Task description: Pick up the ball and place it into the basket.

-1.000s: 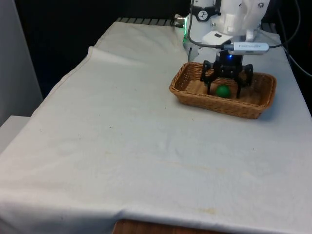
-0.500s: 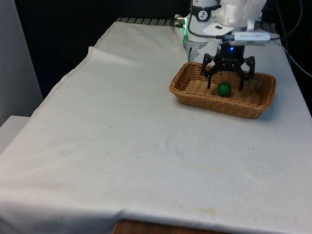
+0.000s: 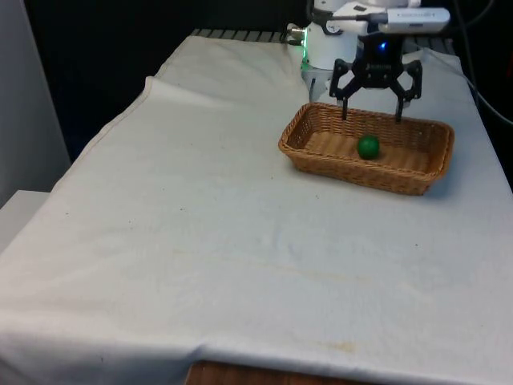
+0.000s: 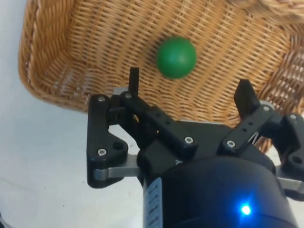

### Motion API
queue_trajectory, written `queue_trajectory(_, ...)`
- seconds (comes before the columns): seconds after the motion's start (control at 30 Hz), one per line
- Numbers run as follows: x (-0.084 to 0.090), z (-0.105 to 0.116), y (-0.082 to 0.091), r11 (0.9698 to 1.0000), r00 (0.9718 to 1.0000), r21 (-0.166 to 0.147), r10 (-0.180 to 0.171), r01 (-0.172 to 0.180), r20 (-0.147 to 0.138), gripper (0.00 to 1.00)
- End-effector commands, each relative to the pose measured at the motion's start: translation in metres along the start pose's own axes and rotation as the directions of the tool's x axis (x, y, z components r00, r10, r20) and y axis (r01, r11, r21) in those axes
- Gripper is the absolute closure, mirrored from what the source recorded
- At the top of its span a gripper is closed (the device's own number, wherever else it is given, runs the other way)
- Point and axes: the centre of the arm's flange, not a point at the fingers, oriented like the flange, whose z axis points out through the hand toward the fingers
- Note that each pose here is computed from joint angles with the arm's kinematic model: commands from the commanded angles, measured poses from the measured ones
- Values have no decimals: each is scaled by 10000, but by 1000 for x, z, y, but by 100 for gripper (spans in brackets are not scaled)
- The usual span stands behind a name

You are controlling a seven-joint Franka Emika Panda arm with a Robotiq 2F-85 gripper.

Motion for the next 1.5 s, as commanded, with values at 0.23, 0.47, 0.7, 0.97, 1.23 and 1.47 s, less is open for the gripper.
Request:
queue_trajectory(0.23, 1, -31, 13, 9991, 9989, 48, -423, 424, -190, 0)
queue_trajectory(0.47, 3, -54, 25, 9971, 9968, 205, -723, 730, -351, 0)
queue_trajectory(0.7, 15, -76, 43, 9958, 9953, 303, -847, 862, -471, 0)
queue_trajectory(0.97, 35, -102, 65, 9961, 9953, 275, -829, 843, -491, 0)
queue_trajectory(1.23, 47, -126, 83, 9970, 9965, 231, -728, 738, -421, 0)
queue_trajectory(1.47, 53, -145, 98, 9989, 9987, 212, -424, 430, -274, 0)
